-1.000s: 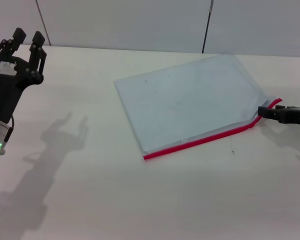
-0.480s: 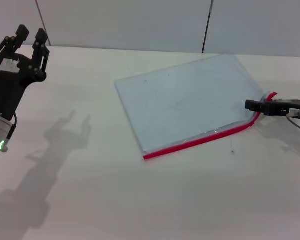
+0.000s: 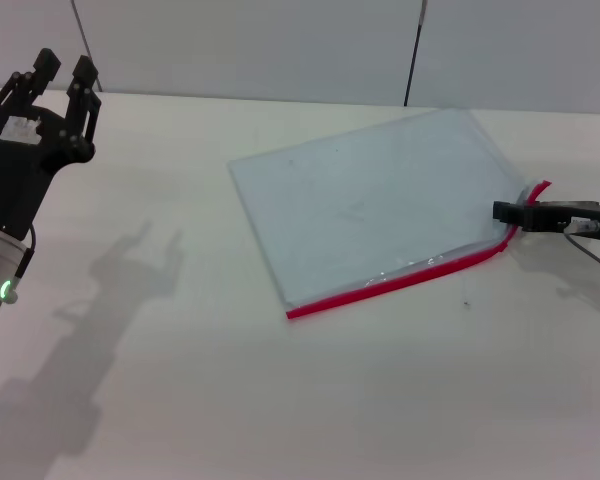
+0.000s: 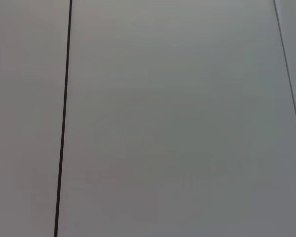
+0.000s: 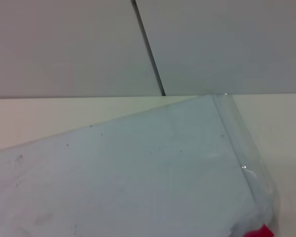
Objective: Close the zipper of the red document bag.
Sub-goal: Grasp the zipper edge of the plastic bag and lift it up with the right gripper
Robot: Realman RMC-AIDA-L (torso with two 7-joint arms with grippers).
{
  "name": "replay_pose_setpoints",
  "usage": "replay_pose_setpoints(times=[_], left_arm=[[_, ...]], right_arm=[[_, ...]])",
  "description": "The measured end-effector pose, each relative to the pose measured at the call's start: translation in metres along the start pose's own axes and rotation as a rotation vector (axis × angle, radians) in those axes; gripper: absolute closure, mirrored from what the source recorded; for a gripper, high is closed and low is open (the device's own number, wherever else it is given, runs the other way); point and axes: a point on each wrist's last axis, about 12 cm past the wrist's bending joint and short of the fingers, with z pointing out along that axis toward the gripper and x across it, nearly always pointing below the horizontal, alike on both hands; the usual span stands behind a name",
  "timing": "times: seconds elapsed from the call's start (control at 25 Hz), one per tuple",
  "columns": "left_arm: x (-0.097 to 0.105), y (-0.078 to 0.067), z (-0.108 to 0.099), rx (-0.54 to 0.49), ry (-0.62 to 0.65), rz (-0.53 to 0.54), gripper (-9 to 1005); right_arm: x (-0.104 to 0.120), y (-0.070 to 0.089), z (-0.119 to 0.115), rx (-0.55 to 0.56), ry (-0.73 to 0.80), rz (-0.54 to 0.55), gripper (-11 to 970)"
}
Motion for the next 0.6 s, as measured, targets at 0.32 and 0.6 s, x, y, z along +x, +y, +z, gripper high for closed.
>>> replay_pose_setpoints(times=[0.32, 0.6], left_arm=[[0.0000, 0.0002, -0.0002, 0.000, 0.001, 0.001, 604], [0.0024, 0.0003, 0.0006, -0.002, 0.021, 0.000, 605]], right_arm=[[-0.0007, 0.0036, 0.0013, -0.017, 0.011, -0.018, 564], [0.0004, 0.0069, 0.0029, -0.028, 0.023, -0.040, 769]])
